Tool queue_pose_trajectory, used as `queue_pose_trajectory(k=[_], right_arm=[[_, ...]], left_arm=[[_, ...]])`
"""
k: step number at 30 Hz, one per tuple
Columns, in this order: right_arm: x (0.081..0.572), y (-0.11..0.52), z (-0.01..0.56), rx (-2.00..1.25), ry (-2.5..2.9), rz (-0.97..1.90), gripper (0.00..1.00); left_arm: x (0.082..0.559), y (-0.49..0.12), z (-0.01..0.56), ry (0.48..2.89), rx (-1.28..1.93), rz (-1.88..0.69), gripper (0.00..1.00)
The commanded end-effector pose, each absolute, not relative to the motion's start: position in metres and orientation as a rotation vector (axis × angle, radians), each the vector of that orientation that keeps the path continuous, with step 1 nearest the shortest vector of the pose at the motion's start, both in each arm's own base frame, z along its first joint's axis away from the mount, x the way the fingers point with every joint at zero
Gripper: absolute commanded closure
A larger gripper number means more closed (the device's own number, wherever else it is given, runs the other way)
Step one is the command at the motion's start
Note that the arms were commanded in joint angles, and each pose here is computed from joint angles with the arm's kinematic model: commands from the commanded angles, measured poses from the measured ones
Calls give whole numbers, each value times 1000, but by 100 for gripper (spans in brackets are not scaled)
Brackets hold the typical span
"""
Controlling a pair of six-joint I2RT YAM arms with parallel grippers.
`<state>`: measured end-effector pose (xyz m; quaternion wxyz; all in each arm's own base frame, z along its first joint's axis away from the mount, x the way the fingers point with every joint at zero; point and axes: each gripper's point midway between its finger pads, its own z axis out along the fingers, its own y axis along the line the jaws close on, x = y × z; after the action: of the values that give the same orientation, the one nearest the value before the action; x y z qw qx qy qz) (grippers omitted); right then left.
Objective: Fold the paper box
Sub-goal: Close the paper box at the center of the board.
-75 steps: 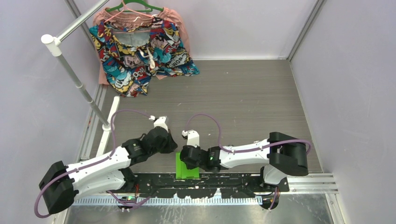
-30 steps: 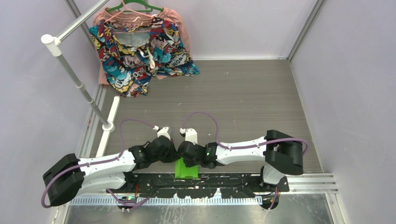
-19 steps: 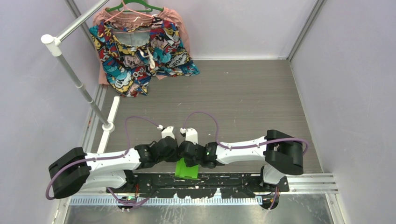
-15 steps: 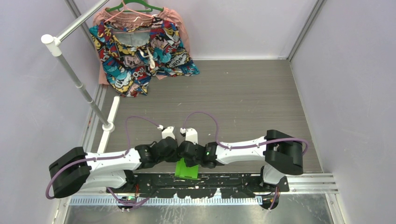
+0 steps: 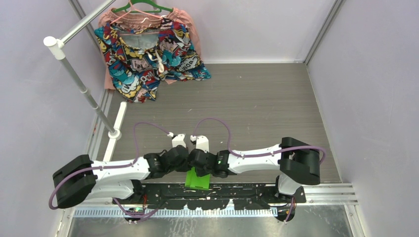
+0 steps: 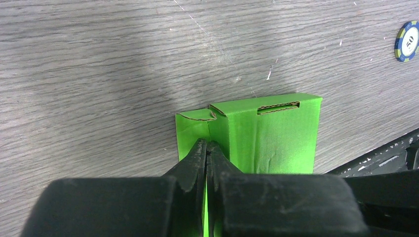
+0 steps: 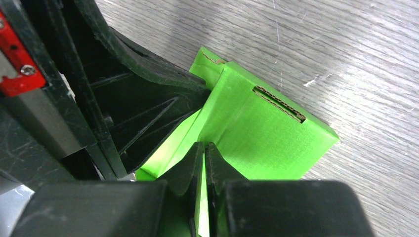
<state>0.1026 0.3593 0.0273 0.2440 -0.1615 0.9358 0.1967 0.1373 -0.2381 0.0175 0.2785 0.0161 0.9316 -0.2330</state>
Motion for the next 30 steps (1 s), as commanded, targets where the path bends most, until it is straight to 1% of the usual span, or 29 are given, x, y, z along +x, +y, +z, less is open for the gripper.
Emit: queue_pose_trajectory(k=[1,3,4,7,9,13,17,21,23,24,30], right_arm=[[74,319,-29,-556,2734,344,87],[78,320,-18,-564,2711,338,82],[81,320,-12,-564,2697,338,81],[86,321,-2,-579,2674,313,80],[88,323,2,-582,2665,308,77],[93,325,14,-579,2640,300,76],[100,326,26,-575,2612,279,72],[103,320,21,-577,2628,218,73],[103,320,15,-558,2648,225,78],[102,319,11,-551,2660,228,79],[114,304,-7,-570,2683,159,80]], left_arm=[[139,-262,34,2449,50,-750,100],[141,-264,37,2439,49,-753,100],[141,-264,38,2438,49,-754,100],[141,-264,38,2439,51,-757,100],[139,-261,35,2457,55,-734,100],[138,-259,33,2460,51,-727,100],[139,-257,34,2458,46,-724,100],[139,-254,41,2439,37,-731,100],[139,-251,49,2423,32,-738,100],[139,-249,52,2415,30,-740,100],[138,-238,64,2377,26,-748,100]])
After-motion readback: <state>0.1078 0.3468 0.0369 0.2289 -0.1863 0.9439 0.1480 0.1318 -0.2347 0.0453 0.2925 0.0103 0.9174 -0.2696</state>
